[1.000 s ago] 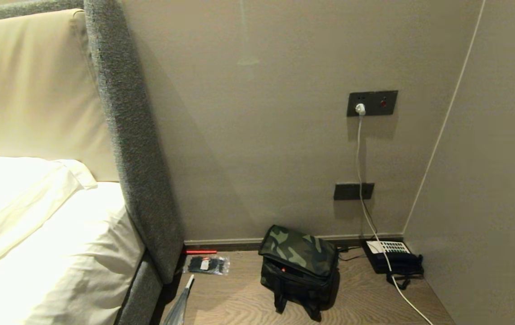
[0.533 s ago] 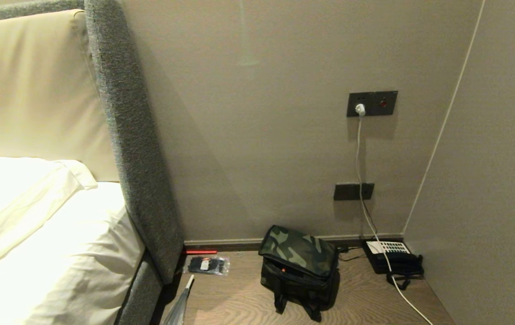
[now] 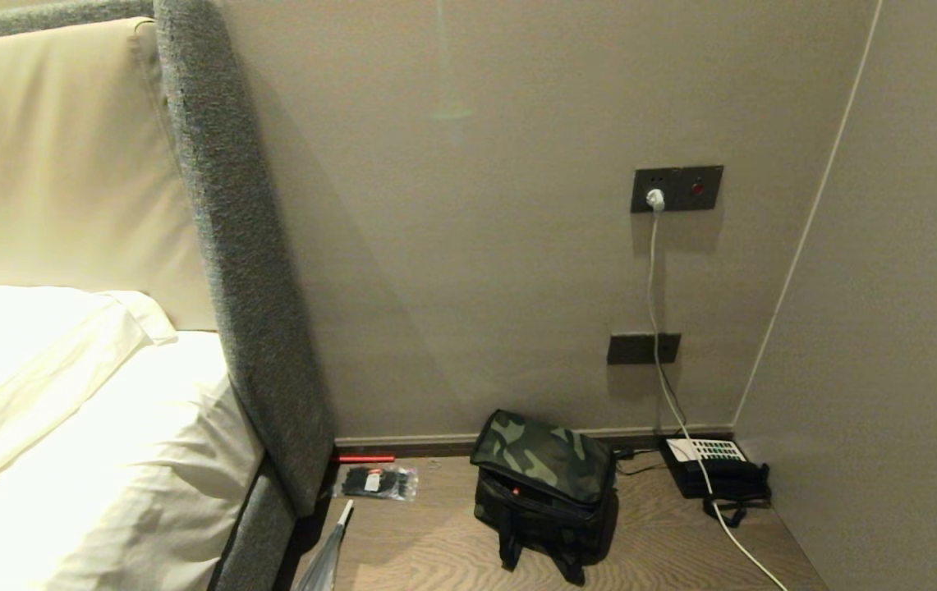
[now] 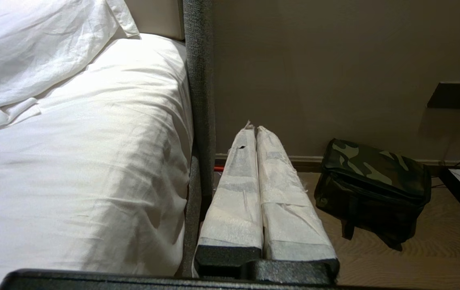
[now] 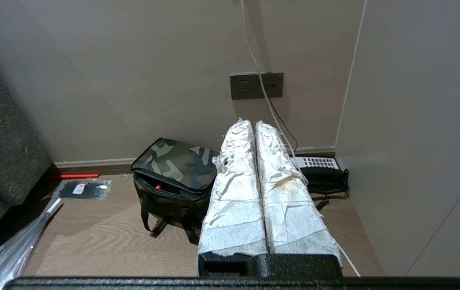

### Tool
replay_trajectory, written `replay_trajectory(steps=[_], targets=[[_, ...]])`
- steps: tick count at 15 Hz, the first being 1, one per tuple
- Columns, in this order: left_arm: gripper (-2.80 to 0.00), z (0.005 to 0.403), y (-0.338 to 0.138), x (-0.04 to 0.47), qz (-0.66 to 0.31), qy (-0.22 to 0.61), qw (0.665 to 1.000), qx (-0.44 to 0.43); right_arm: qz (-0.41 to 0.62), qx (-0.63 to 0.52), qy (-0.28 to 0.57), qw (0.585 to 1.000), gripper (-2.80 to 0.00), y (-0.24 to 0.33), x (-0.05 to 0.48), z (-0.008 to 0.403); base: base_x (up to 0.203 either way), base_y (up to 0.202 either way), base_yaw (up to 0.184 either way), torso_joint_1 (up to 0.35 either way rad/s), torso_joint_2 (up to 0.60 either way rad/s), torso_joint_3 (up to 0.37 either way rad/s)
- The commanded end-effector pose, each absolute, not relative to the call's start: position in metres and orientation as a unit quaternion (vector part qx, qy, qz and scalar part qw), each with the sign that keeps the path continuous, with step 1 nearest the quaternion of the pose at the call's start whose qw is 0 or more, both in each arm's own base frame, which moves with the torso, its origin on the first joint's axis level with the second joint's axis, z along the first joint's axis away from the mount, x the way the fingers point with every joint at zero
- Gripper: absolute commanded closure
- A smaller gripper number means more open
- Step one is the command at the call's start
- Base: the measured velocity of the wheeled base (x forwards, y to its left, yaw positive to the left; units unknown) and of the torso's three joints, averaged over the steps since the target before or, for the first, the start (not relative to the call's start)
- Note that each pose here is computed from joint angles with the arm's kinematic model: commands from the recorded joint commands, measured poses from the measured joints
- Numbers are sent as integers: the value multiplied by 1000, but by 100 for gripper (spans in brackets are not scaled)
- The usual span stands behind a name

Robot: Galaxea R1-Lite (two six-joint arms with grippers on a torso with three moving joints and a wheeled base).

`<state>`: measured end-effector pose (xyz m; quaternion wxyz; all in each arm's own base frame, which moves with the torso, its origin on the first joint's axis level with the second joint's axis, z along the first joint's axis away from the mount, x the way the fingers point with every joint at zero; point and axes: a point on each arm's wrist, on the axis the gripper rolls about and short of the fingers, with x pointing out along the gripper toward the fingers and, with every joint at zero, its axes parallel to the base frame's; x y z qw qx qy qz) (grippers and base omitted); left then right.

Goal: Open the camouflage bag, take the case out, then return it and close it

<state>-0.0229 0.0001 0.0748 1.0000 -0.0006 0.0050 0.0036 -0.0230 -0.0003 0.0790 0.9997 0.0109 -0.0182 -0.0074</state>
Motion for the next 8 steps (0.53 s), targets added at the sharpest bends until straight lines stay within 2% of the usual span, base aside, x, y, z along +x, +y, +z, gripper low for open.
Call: replay_trajectory(steps=[1,8], targets=[[0,75,0,-23,4,5,1000,-1,-7,15,-26,1000,0,0,-24,75,0,0,0,0,0,0],[0,75,0,-23,4,5,1000,-1,-8,19,-26,999,0,0,-24,75,0,0,0,0,0,0]])
